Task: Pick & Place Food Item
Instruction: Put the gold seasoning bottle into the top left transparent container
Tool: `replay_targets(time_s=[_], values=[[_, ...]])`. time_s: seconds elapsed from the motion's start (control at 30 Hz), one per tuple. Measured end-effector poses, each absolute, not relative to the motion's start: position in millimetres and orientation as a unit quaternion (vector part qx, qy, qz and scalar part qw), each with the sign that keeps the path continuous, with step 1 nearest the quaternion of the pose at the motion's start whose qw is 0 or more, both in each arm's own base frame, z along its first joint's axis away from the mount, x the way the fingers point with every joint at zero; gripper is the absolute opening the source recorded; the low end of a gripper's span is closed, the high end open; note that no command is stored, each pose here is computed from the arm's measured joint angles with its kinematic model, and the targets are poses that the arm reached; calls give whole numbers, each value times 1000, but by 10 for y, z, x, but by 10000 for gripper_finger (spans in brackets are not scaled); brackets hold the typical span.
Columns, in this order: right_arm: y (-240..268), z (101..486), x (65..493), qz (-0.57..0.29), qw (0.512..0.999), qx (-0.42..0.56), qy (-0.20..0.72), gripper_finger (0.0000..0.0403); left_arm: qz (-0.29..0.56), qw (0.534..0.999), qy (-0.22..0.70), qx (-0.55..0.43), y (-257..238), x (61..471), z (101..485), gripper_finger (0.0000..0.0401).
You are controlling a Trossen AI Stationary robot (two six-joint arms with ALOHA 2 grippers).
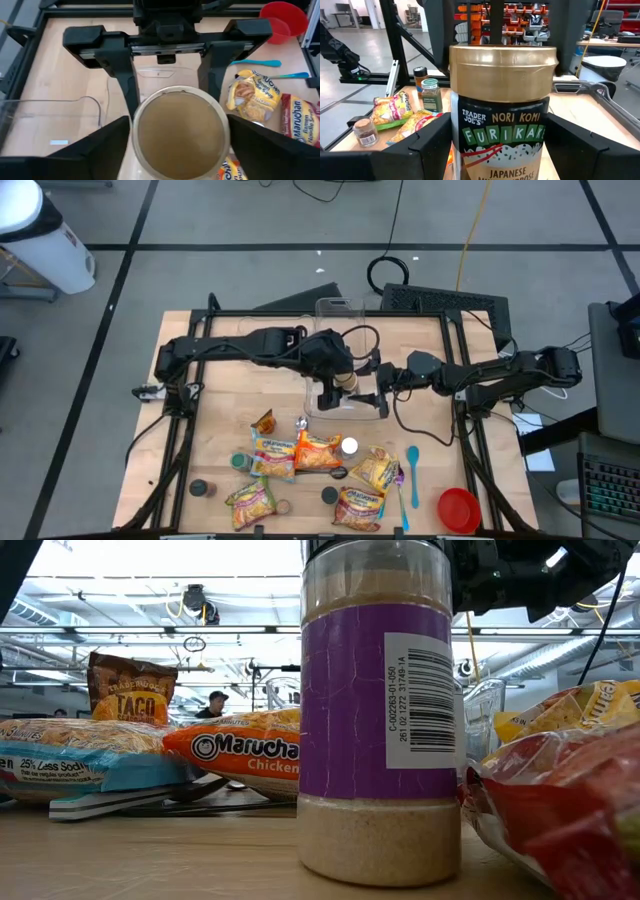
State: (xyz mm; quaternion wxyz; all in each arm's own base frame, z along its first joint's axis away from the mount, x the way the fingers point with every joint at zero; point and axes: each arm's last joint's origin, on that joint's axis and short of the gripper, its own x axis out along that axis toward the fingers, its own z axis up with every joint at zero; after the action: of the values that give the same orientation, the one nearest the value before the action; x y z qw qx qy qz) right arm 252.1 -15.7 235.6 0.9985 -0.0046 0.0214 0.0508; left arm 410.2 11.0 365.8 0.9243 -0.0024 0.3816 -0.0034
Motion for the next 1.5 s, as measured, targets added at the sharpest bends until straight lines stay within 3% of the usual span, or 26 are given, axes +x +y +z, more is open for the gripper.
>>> replay_targets(time_s=[0.07,0.17,0.37,0.43,0.73,1.0,1.17,1.5], values=[[-159,2353,2521,50,998,-6,23,263,-2,924,382,-3,115,4109,3651,279],[-159,2350,2521,49,998,-10,24,270,-1,925,380,-3,114,4101,3664,274],[-153,2506,2430,48,999,-25,-5,373,37,932,361,9,106,3851,3939,274],[-147,2546,2367,51,998,-20,-3,389,64,929,365,12,117,3679,4062,274],[-122,2746,2066,51,998,-25,-5,381,220,902,372,13,228,3046,4249,274],[-104,2880,1850,50,998,-28,-23,384,316,874,366,-51,527,2504,3844,274],[-99,2911,1791,49,998,-28,-28,382,393,827,386,-111,844,2198,3448,274],[-99,2898,1795,49,998,-27,-23,381,410,807,369,-210,1476,1981,2817,274]])
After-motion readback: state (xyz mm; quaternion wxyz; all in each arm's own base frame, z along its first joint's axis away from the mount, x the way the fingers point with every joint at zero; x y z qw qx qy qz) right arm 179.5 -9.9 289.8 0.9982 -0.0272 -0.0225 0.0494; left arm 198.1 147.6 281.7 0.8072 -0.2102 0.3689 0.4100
